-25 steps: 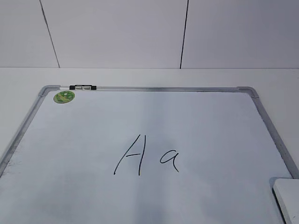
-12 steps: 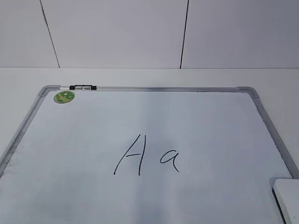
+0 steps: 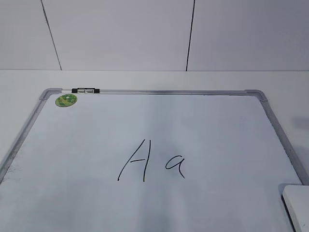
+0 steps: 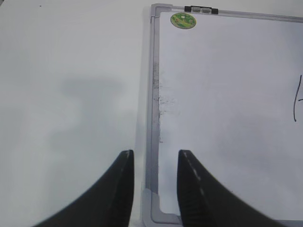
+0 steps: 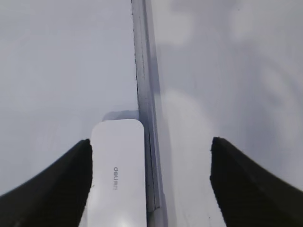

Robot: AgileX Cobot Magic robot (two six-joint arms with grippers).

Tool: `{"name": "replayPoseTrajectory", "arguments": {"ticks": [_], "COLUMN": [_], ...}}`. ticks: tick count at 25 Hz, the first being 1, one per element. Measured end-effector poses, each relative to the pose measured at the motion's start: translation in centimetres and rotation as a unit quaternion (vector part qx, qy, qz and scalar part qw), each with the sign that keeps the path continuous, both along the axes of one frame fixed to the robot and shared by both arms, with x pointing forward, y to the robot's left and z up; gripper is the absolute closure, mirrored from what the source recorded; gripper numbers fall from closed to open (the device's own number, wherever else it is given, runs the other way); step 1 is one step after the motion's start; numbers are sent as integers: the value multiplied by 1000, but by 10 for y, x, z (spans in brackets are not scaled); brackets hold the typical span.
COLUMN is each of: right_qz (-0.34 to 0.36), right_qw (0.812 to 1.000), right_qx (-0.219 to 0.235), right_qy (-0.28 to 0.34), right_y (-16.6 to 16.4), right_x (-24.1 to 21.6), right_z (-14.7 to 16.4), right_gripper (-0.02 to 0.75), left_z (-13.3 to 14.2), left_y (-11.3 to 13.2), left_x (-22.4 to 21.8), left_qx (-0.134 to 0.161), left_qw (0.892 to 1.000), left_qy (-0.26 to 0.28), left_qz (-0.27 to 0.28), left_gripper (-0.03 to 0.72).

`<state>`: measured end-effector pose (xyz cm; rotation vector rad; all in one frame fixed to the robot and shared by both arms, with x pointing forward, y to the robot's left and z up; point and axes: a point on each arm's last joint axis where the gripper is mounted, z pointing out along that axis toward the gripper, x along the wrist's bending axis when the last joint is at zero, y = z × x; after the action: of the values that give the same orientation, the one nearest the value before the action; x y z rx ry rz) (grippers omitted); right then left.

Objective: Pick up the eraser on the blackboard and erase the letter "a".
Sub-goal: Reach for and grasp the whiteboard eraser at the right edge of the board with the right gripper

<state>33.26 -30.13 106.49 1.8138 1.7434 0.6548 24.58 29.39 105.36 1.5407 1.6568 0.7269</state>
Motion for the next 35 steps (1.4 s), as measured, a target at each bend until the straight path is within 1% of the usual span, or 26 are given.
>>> {"name": "replayPoseTrajectory", "arguments": {"ticks": [2,6,11,14,16,19,22,24,26,28,30,32,35], "right_qz": [0,0,-2,-1,14,51,75,78,80,80,81,80,79], "right_qw": [1000,997,986,982,981,975,959,940,920,906,907,911,916], "right_qx": [6,11,12,20,27,50,87,109,121,125,125,126,131], "right_qy": [20,82,167,185,194,211,259,315,364,395,395,385,370], "right_y": [1,4,5,7,10,18,27,31,34,35,35,35,36], "right_x": [9,32,57,68,76,90,104,111,117,122,127,131,137], "right_z": [-3,-18,-40,-42,-42,-43,-47,-57,-66,-71,-69,-64,-56], "right_gripper": [146,146,147,146,144,101,64,59,58,58,59,61,92], "left_z": [0,0,0,0,0,0,0,0,0,0,0,0,0], "left_y": [0,0,0,0,0,0,0,0,0,0,0,0,0], "left_x": [0,0,0,0,0,0,0,0,0,0,0,0,0], "left_qx": [0,0,0,0,0,0,0,0,0,0,0,0,0], "left_qw": [1000,1000,1000,1000,1000,1000,1000,1000,1000,1000,1000,1000,1000], "left_qy": [0,0,-1,-2,-2,-2,-2,-2,-2,-2,-2,-2,-2], "left_qz": [0,0,0,0,0,0,0,0,0,0,0,0,0], "left_gripper": [454,454,454,454,454,454,454,454,454,454,454,454,454]}}
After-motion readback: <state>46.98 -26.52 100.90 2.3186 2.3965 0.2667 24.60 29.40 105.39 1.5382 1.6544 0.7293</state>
